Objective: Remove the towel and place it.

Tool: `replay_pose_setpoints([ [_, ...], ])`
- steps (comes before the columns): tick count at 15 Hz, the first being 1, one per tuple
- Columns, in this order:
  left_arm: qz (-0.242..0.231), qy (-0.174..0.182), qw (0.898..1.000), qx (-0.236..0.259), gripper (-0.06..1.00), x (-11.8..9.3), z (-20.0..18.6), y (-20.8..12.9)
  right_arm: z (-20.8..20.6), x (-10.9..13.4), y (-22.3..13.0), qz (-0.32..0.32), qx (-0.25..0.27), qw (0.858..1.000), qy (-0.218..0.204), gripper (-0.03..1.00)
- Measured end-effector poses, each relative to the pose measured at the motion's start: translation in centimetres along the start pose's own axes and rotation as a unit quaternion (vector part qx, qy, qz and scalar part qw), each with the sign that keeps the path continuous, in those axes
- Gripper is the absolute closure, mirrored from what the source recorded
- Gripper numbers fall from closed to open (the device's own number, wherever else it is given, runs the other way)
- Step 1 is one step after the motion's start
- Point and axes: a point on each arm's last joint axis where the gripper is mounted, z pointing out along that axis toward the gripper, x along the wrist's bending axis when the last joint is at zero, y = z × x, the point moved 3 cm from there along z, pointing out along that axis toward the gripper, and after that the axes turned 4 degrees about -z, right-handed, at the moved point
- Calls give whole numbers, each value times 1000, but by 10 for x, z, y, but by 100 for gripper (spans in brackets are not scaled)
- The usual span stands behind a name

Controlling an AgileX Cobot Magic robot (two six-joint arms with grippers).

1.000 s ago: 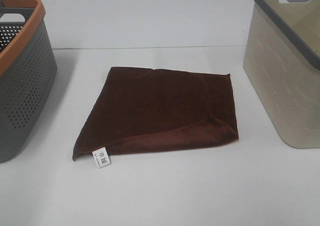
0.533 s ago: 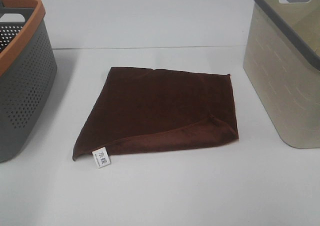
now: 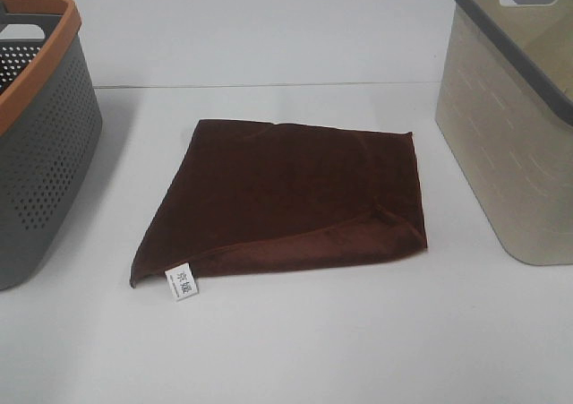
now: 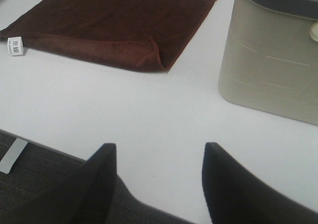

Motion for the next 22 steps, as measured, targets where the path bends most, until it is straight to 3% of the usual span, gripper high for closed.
replay_pose_setpoints([
  [3, -55, 60, 997, -3, 34, 9, -1, -1, 0, -2, 0, 17, 2, 1000, -20, 46],
  [5, -103, 122, 986, -46, 34, 15, -14, -5, 0, -5, 0, 58, 6, 996, -71, 46],
  [6, -103, 122, 986, -46, 34, 15, -14, -5, 0, -5, 0, 58, 6, 996, -71, 46],
  [8, -103, 138, 979, -111, 34, 11, -30, -14, 0, -8, -1, 85, 8, 991, -104, 46],
  [10, -99, 140, 975, -138, 34, 8, -36, -17, -1, -7, -2, 85, 3, 991, -107, 46],
  [15, -99, 141, 975, -139, 34, 8, -36, -17, -11, -3, -7, 77, -44, 989, -116, 46],
  [22, -99, 141, 975, -139, 34, 8, -36, -17, -12, -3, -8, 77, -46, 989, -117, 46],
])
